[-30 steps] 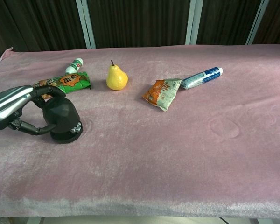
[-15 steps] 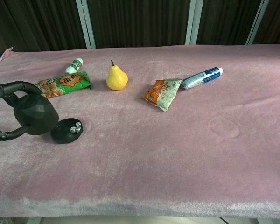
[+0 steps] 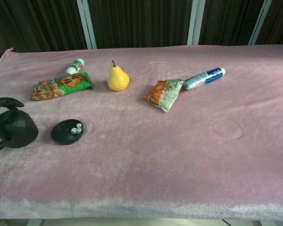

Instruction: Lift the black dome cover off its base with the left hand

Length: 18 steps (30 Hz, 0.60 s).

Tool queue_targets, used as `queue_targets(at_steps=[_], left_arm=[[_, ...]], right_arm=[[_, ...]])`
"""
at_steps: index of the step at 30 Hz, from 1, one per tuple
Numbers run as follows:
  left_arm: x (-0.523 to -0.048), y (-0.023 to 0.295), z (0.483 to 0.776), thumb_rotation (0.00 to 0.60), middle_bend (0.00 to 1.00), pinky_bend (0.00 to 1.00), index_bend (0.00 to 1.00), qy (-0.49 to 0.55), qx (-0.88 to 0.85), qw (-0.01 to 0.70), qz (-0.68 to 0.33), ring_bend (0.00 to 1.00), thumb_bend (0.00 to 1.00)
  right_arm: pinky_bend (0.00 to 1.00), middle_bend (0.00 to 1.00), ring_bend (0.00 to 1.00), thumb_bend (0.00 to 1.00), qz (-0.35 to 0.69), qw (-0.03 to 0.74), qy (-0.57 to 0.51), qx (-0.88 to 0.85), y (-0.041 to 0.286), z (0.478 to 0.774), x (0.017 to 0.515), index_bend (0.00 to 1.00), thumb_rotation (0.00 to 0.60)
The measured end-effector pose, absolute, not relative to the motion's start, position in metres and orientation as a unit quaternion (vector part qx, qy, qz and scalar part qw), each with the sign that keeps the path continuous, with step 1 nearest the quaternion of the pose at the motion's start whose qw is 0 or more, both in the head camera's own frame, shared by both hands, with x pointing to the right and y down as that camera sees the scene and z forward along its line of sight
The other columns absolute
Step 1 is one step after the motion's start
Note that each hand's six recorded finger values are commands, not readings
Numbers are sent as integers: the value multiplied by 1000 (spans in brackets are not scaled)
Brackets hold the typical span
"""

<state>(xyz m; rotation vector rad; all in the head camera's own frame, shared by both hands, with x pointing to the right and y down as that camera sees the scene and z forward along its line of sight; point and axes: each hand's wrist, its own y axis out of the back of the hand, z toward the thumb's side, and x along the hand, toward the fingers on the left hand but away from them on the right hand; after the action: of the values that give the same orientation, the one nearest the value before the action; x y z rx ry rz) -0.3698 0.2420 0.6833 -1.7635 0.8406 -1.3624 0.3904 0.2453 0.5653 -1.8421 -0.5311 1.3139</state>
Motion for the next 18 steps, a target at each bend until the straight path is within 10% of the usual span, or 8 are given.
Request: queue_targets(at_steps=[11,18], left_arm=[[-381,253,690,600,7,232,2,291,-688,332,-577,23,305],[-382,248,673,600,0,223,1,317,-683,335,-566,4,292]], right_arm=[[174,0,50,0,519,399,-210,-726,246,565,390,0,600],[173,0,51,0,518,400,-212,-725,246,565,390,0,600]])
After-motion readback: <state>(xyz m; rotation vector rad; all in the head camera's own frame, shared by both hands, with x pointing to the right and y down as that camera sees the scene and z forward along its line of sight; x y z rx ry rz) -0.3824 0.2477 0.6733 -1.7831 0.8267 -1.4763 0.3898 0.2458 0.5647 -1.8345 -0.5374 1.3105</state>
